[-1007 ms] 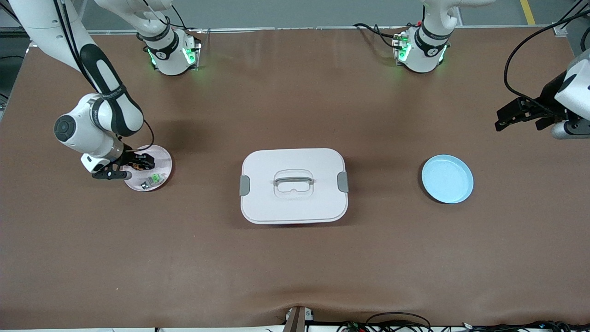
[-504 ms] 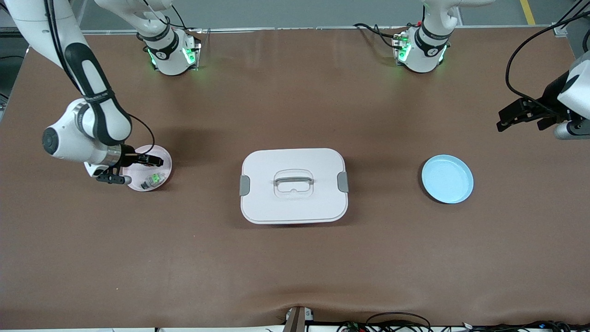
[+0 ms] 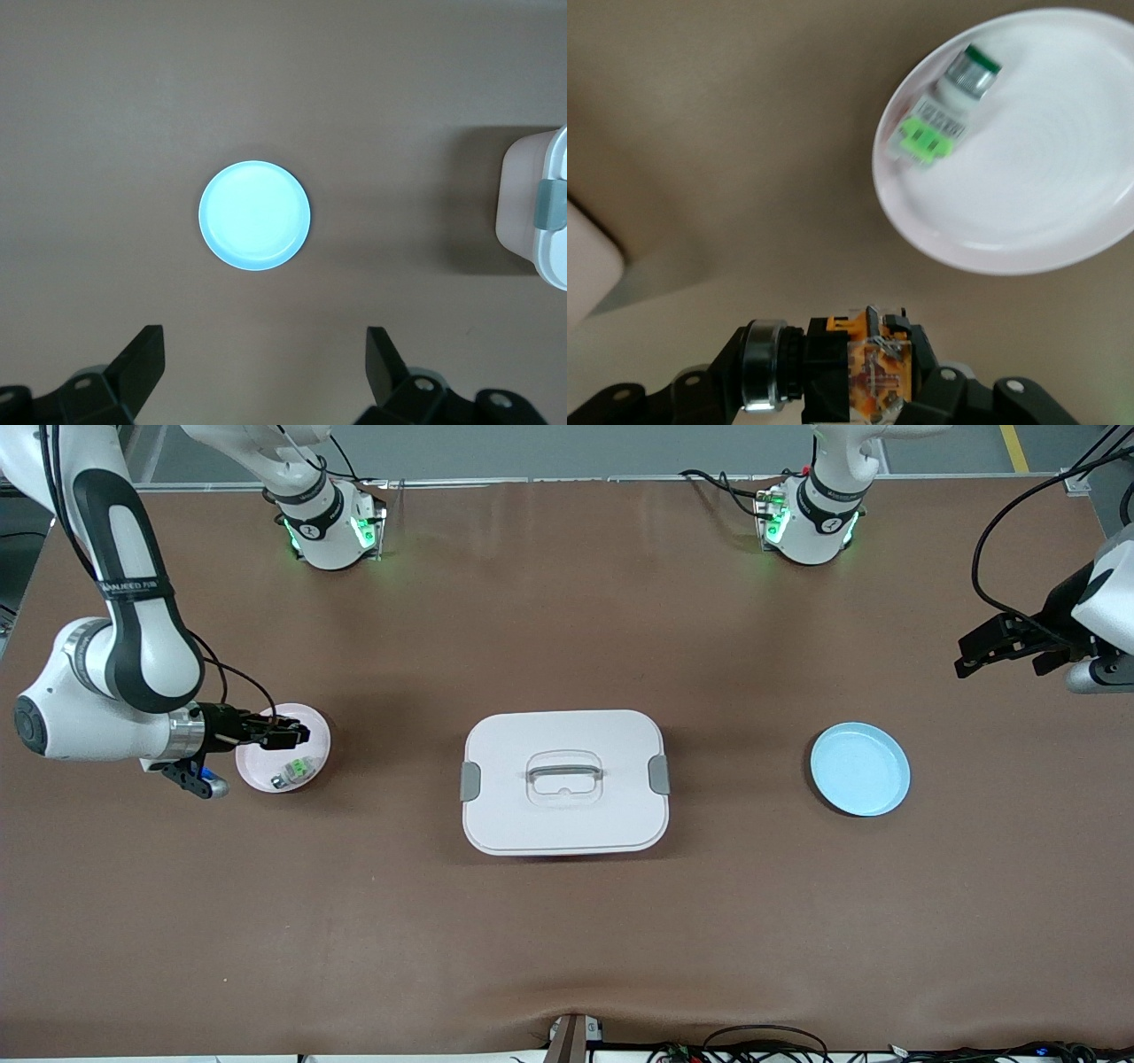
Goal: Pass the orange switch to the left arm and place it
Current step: 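Lift the orange switch with the right gripper and carry it over the box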
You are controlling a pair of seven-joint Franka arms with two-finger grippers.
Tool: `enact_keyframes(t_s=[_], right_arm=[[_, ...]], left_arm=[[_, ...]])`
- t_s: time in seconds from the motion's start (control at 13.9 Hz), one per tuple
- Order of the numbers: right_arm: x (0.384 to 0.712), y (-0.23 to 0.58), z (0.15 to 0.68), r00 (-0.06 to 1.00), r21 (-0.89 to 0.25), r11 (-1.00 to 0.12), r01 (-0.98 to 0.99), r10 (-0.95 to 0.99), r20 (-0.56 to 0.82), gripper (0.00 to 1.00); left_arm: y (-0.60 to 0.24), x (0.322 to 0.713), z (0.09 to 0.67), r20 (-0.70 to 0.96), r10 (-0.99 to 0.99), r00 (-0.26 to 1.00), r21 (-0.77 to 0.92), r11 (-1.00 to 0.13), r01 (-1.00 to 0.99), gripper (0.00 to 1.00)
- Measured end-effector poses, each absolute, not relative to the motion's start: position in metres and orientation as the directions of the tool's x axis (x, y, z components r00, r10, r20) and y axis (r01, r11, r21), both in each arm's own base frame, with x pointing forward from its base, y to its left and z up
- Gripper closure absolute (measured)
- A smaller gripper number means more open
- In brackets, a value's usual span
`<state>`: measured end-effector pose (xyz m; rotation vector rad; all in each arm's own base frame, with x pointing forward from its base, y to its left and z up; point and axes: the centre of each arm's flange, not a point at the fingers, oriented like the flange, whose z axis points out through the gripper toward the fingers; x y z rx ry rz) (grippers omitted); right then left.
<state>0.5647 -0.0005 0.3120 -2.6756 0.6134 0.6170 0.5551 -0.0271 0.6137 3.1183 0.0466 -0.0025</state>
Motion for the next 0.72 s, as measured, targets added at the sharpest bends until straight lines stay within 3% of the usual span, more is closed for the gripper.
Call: enact_keyframes(t_s=[0.29, 0.72], right_arm=[[0.576, 0.050, 0.363, 0.728, -0.120, -0.815, -0.567, -0.428, -0.535, 0.27], [0.568, 0.132, 0.411, 0.581, -0.032, -0.698, -0.715, -0.569, -0.582, 0.27]], left_arm=[[-0.027, 0.555, 0.614, -0.002, 0.031, 1.000, 0.023, -0.999, 0.031, 0.00], [-0.026, 0.556, 0.613, -0.004, 0.031, 1.000, 0.023, -0.999, 0.031, 0.00]])
